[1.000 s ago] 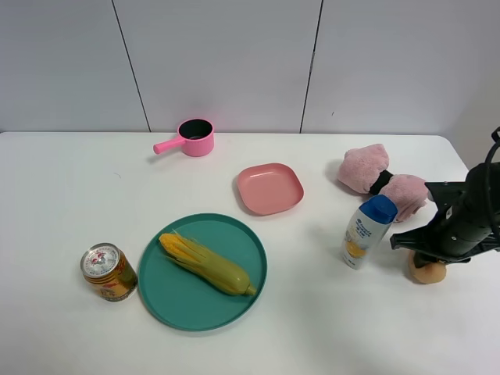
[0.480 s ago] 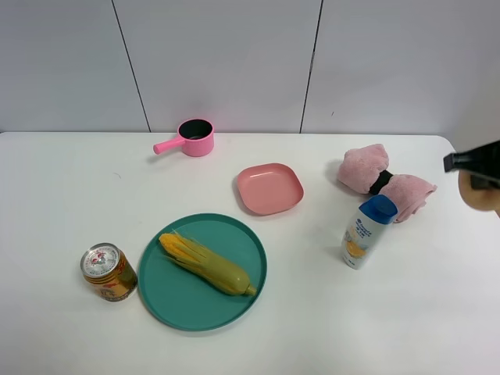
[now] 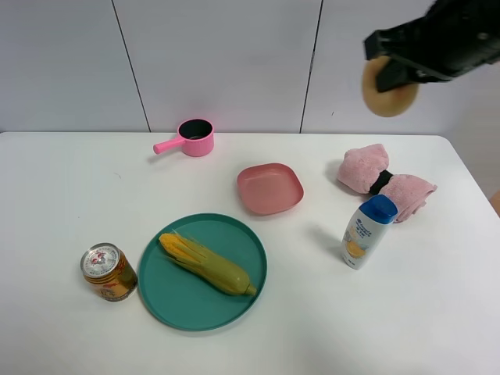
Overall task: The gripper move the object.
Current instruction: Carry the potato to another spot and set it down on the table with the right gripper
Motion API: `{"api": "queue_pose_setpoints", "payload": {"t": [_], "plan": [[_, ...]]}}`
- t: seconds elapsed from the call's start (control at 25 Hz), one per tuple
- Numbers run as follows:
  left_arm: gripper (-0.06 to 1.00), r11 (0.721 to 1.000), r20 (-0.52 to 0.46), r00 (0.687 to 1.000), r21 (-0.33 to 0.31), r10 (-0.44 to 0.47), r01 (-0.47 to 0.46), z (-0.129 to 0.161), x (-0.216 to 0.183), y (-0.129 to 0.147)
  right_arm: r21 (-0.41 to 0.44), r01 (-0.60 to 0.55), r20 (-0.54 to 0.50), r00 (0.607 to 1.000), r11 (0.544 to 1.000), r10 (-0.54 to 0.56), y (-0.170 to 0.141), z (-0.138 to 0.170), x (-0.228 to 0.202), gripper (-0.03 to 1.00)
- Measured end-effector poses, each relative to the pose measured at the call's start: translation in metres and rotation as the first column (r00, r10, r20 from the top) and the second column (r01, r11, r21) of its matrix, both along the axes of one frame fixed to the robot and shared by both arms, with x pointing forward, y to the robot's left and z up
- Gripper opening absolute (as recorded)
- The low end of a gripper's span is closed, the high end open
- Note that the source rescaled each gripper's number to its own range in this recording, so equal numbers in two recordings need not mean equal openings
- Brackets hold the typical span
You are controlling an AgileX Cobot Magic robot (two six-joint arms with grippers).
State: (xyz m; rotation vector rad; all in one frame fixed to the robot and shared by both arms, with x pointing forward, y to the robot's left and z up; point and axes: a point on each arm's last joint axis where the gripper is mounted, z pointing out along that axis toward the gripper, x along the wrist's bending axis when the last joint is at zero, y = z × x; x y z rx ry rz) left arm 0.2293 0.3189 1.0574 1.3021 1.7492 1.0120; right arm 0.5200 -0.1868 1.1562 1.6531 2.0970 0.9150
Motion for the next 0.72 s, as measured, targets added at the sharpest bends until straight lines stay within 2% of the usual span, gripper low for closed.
{"api": "queue_pose_setpoints", "payload": {"t": [0.24,0.4,0.52,0.72], "plan": [[1.00,1.000,0.000,1.000,0.000,0.000,0.000,0.000,0.000,0.000,-0.034,-0.180,-0.014,0.984,0.983,0.180,0.090,-0.013,0.050,0.01],[1.00,1.000,0.000,1.000,0.000,0.000,0.000,0.000,0.000,0.000,-0.083,-0.301,-0.015,0.954,0.950,0.300,0.144,-0.032,0.073,0.01],[1.00,1.000,0.000,1.000,0.001,0.000,0.000,0.000,0.000,0.000,-0.115,-0.352,0.005,0.935,0.929,0.355,0.179,-0.048,0.087,0.01],[1.00,1.000,0.000,1.000,0.001,0.000,0.000,0.000,0.000,0.000,-0.106,-0.398,0.032,0.915,0.911,0.403,0.217,-0.075,0.100,0.00]]}}
